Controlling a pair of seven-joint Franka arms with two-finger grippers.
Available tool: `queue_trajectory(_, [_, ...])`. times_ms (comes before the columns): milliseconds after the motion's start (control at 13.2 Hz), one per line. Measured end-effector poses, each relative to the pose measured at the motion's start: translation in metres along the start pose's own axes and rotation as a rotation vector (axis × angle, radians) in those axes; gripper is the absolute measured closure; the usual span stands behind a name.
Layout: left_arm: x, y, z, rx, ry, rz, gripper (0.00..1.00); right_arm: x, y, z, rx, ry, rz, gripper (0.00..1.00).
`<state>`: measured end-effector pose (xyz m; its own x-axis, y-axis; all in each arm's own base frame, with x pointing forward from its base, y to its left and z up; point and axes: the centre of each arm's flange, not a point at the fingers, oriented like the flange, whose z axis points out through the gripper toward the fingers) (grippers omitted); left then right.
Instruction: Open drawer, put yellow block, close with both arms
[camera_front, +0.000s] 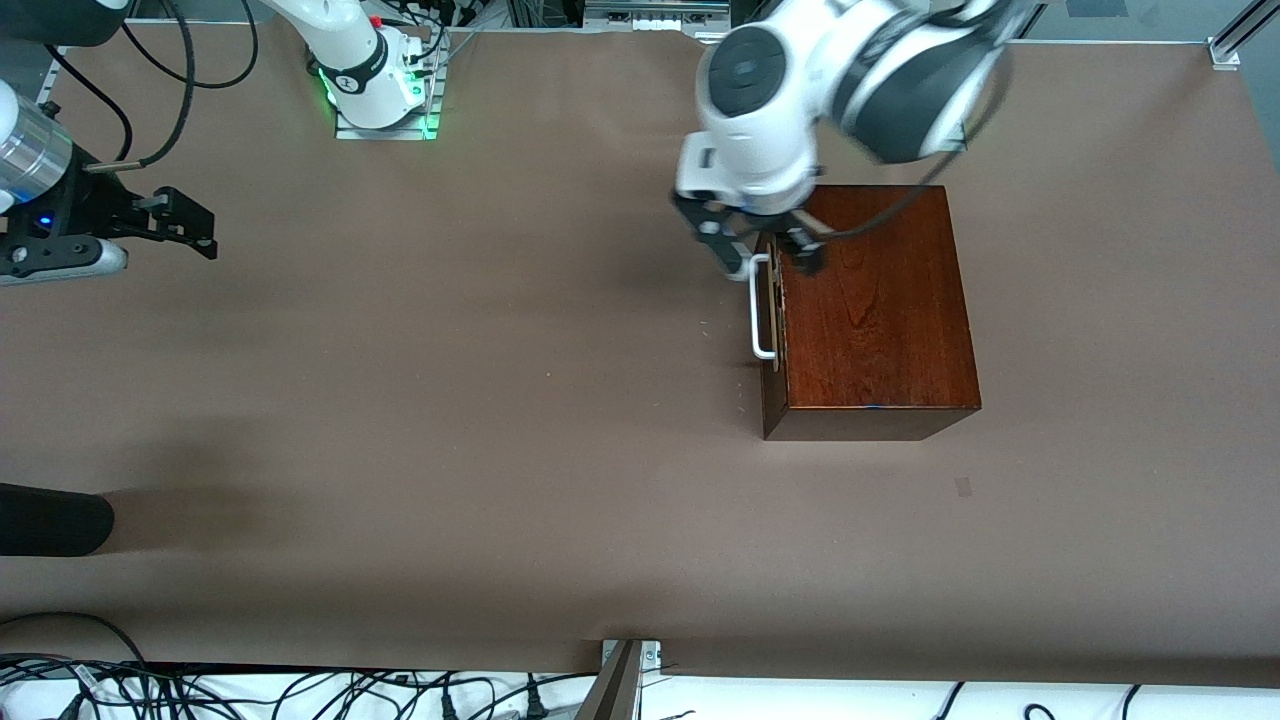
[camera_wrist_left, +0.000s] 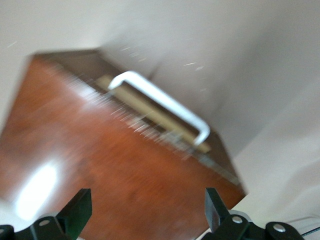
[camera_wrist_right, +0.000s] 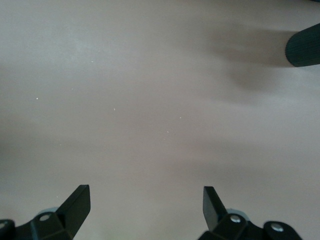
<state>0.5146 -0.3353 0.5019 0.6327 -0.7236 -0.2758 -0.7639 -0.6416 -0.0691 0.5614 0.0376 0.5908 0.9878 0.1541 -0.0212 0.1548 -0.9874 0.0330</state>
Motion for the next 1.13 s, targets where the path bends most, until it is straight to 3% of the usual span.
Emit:
queue_trajectory(227, [-0.050, -0.087, -0.024, -0.038, -0.021, -0.149, 0.00, 0.000, 0.000, 0.000, 0.000, 0.001, 0.000, 0.00])
queue_trajectory(605, [-0.111, -0.180, -0.050, -0.062, 0.052, -0.345, 0.00, 0.000, -0.001, -0.001, 0.000, 0.004, -0.001, 0.00])
queue_trajectory(832, [-0.145, -0.228, -0.040, -0.135, 0.083, -0.442, 0.00, 0.001, -0.007, -0.001, 0.000, 0.005, -0.012, 0.00])
queue_trajectory(1135, [-0.163, -0.267, -0.025, -0.197, 0.164, -0.564, 0.00, 0.000, -0.007, 0.000, 0.000, -0.003, -0.013, 0.00])
